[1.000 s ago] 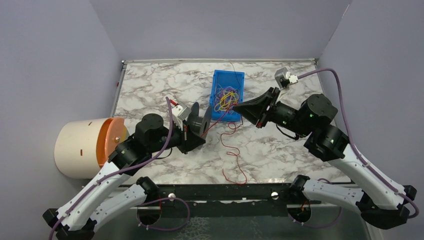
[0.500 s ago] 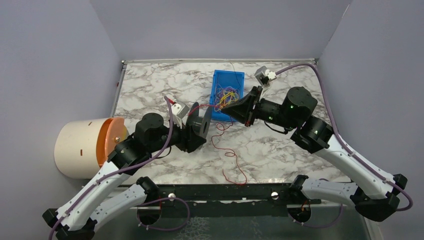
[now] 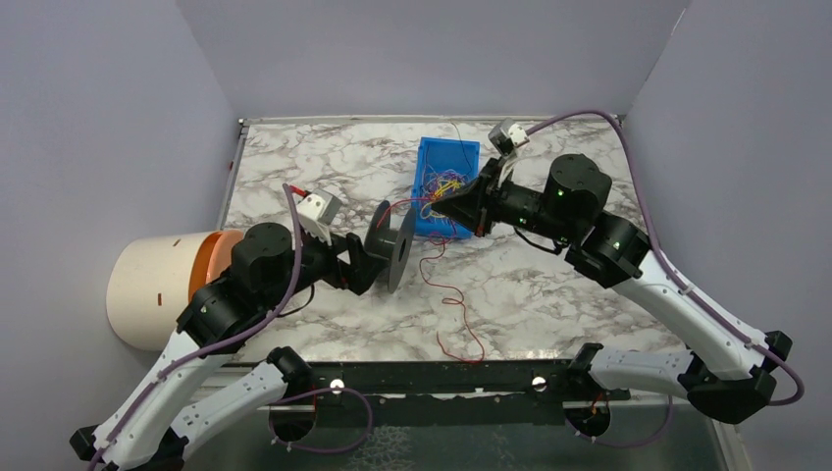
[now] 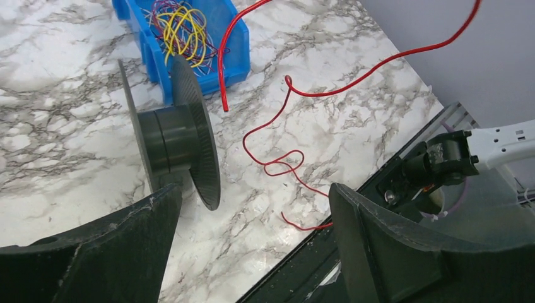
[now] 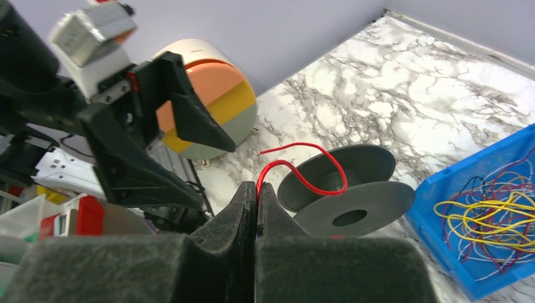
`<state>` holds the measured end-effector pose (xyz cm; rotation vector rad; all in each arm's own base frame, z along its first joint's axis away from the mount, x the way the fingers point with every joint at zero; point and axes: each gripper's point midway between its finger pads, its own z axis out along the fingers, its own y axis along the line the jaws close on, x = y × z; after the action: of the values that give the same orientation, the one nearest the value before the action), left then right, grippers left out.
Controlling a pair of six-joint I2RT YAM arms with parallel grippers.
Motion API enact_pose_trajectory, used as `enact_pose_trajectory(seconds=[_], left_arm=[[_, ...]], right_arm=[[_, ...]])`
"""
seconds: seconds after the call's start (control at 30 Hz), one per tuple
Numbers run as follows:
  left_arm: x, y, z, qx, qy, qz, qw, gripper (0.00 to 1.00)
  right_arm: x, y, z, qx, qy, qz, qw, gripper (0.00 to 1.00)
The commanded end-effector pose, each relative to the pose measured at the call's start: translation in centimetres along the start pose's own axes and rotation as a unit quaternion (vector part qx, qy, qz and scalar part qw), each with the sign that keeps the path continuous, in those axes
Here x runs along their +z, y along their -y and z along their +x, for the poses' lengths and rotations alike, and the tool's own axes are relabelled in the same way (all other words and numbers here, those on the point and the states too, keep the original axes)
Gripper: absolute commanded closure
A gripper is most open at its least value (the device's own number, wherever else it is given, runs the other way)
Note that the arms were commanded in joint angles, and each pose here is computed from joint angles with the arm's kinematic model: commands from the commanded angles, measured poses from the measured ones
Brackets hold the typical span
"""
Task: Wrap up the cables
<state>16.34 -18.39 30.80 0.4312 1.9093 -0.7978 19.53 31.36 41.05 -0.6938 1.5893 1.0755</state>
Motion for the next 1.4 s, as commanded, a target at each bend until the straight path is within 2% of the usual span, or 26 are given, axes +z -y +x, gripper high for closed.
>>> enact_pose_trajectory(seconds=[0.0, 0.17, 0.33, 0.43, 0.57, 1.07, 1.37], left_arm=[[-2.3, -0.6, -1.5, 0.007, 0.023, -0.029, 0.999, 0.10], [-3.6, -1.8, -2.8, -0.004, 0.048, -0.071, 0.996, 0.05], [-3.6, -3.6, -3.5, -0.007, 0.046, -0.130, 0.990, 0.04], [-2.8, -4.8, -3.4, -0.008, 0.031, -0.168, 0.985, 0.02], [-1.1, -5.8, -2.4, -0.001, -0.018, -0.200, 0.980, 0.01], [3.3, -6.9, 0.5, 0.024, -0.103, -0.213, 0.971, 0.02], [5.1, -8.9, 2.1, 0.030, -0.134, -0.209, 0.968, 0.09]], right_arm=[[0.2, 1.3, 0.1, -0.025, -0.020, 0.032, 0.999, 0.99], [1.2, 1.9, 0.9, -0.036, -0.043, 0.038, 0.998, 0.99], [2.4, 1.9, 1.6, -0.038, -0.063, 0.025, 0.997, 0.99], [3.2, 2.2, 2.4, -0.034, -0.081, 0.025, 0.996, 0.99], [4.2, 2.1, 3.3, -0.036, -0.100, 0.008, 0.994, 0.99], [6.7, 3.7, 5.7, -0.077, -0.136, 0.001, 0.988, 0.99], [7.3, 3.9, 7.1, -0.080, -0.156, -0.010, 0.984, 0.99]])
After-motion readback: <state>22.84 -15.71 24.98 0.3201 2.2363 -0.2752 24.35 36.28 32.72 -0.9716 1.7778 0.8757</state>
